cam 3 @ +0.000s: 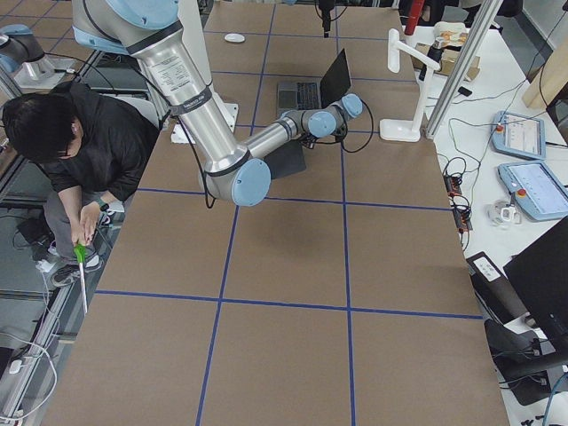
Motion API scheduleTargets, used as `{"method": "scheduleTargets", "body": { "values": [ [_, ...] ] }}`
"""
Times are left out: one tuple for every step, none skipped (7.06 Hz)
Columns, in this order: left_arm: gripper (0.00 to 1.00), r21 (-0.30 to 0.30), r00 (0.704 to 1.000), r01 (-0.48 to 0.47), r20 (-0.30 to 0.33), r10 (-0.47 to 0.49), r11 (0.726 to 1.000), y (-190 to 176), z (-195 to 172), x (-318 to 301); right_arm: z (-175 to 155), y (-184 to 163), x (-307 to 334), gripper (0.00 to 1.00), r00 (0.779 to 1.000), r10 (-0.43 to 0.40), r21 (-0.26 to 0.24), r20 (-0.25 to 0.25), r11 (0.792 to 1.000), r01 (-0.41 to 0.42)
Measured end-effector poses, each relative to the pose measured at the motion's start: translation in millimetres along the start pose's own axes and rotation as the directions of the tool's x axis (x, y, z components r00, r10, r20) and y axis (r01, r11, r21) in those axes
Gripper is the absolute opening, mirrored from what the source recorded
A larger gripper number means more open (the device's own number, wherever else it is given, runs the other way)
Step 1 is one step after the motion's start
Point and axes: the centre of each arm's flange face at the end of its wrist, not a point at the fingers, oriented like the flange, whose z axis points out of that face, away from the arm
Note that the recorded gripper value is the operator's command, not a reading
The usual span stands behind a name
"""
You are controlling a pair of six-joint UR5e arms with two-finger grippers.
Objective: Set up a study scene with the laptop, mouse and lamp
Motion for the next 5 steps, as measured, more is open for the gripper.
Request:
{"method": "scheduleTargets", "body": {
  "values": [
    [1.0, -0.001, 1.0, 0.001, 0.001, -0.001, 1.0, 0, 1, 0, 2, -8, -5, 0.0, 1.0, -0.014, 0.012, -0.005, 1.0, 0.014],
    [1.0, -0.004, 1.0, 0.004, 0.003, -0.004, 1.0, -1, 2, -1, 3, -14, -8, 0.0, 1.0, -0.025, 0.022, -0.007, 0.999, 0.026],
    [1.0, -0.005, 1.0, 0.006, 0.005, -0.006, 1.0, -1, 4, -1, 3, -19, -12, 0.0, 0.999, -0.031, 0.028, -0.011, 0.999, 0.031],
    [1.0, -0.007, 1.0, 0.007, 0.006, -0.007, 1.0, -2, 5, -2, 2, -25, -18, 0.0, 0.999, -0.033, 0.031, -0.012, 0.999, 0.033],
    [1.0, -0.008, 1.0, 0.007, 0.008, -0.007, 1.0, -2, 6, -2, 2, -31, -23, 0.0, 0.999, -0.032, 0.032, -0.013, 0.999, 0.033]
  ]
}}
